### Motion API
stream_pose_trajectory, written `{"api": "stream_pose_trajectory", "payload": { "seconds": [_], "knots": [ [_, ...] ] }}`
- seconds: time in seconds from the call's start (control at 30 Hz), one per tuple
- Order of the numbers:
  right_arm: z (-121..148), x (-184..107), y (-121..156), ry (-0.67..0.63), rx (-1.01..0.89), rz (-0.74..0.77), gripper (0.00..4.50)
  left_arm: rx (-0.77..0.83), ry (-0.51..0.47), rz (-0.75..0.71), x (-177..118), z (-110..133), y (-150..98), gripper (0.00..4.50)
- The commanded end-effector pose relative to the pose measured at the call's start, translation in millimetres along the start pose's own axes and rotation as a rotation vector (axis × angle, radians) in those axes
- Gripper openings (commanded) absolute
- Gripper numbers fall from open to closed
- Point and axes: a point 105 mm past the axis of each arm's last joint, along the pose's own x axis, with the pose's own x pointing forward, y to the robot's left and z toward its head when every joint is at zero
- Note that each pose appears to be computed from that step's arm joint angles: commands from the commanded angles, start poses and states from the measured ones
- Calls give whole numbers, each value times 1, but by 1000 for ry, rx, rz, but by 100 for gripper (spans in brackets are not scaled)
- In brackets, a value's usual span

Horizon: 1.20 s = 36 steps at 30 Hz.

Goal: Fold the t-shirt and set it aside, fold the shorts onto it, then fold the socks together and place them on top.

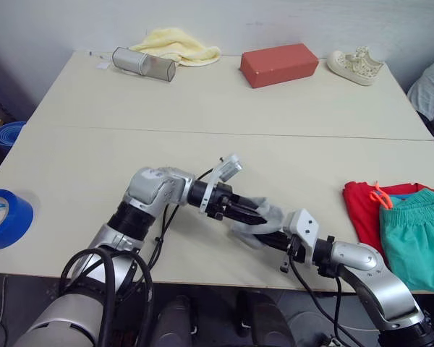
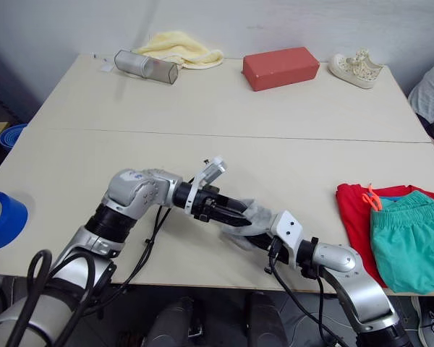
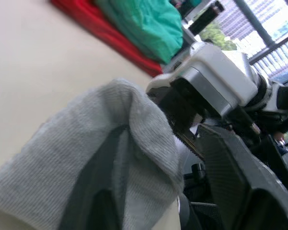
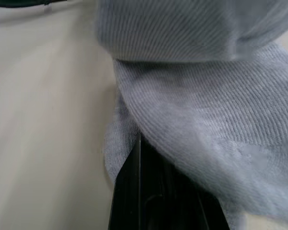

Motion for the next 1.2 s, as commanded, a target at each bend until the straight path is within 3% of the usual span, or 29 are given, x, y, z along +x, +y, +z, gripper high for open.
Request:
{"api": "stream_pose_trajectory", "payload": {
  "seconds": [0.03, 0.3, 0.57, 0.73, 0.87, 0.97, 1.2],
  "knots": [
    [0, 2, 6, 3, 8, 14, 0, 122, -44, -52, -2, 5, -5, 352],
    [-2, -2, 9, 7, 20, 6, 0, 335, -113, -87, 7, 3, -1, 352],
    [-3, -4, 11, 4, 30, 0, 0, 578, 49, -63, 18, -26, 15, 352],
    [-1, -9, 9, -5, 34, -26, 0, 658, -124, -20, 9, 4, 8, 369],
    [-4, -13, 8, 4, 38, -37, 0, 691, -89, -59, 6, 0, 3, 448],
    [-6, -17, 10, 4, 47, -42, 0, 723, -31, -138, 6, -11, -4, 448],
    [-3, -43, 17, -4, 66, -61, 0, 786, -113, -64, -15, 13, -5, 448]
  ]
}}
